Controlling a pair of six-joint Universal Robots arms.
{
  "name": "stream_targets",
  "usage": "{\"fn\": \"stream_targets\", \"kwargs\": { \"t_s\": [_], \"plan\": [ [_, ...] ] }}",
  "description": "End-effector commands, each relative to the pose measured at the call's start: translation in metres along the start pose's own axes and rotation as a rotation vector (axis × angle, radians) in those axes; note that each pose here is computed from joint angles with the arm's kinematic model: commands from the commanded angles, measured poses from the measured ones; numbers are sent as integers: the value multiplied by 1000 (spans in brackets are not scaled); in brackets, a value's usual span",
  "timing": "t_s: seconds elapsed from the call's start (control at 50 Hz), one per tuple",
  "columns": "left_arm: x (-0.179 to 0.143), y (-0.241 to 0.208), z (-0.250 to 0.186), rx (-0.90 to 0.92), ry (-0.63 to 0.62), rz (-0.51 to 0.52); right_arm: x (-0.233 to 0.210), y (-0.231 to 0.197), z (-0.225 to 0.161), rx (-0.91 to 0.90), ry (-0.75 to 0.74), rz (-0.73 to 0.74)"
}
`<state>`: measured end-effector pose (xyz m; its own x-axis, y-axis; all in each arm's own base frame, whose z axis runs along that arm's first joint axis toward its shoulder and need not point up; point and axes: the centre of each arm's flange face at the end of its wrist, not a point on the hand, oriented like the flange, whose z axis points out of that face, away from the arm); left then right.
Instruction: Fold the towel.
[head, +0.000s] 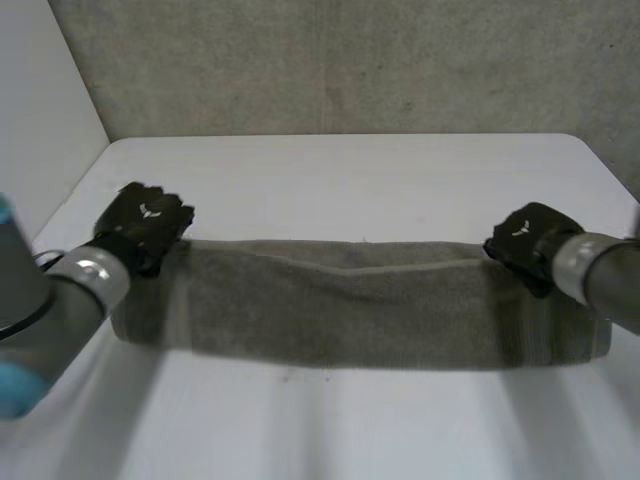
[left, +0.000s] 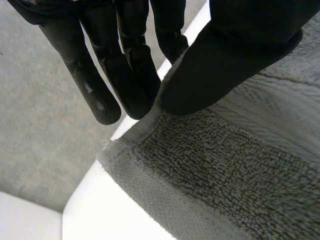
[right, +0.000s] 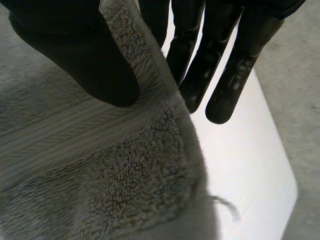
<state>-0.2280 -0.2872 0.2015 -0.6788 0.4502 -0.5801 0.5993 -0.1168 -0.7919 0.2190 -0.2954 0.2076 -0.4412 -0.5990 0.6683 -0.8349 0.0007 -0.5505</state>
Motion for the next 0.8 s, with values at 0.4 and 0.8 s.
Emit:
{"fn": "stream_targets", "kwargs": {
  "t_s": [0.4, 0.8],
  "plan": [
    [26, 38, 128, 43, -76, 13, -20, 12, 132, 132, 341, -134],
    [-1, -23, 30, 116, -81, -286, 35, -5, 24, 186, 314, 316]
  ]
}}
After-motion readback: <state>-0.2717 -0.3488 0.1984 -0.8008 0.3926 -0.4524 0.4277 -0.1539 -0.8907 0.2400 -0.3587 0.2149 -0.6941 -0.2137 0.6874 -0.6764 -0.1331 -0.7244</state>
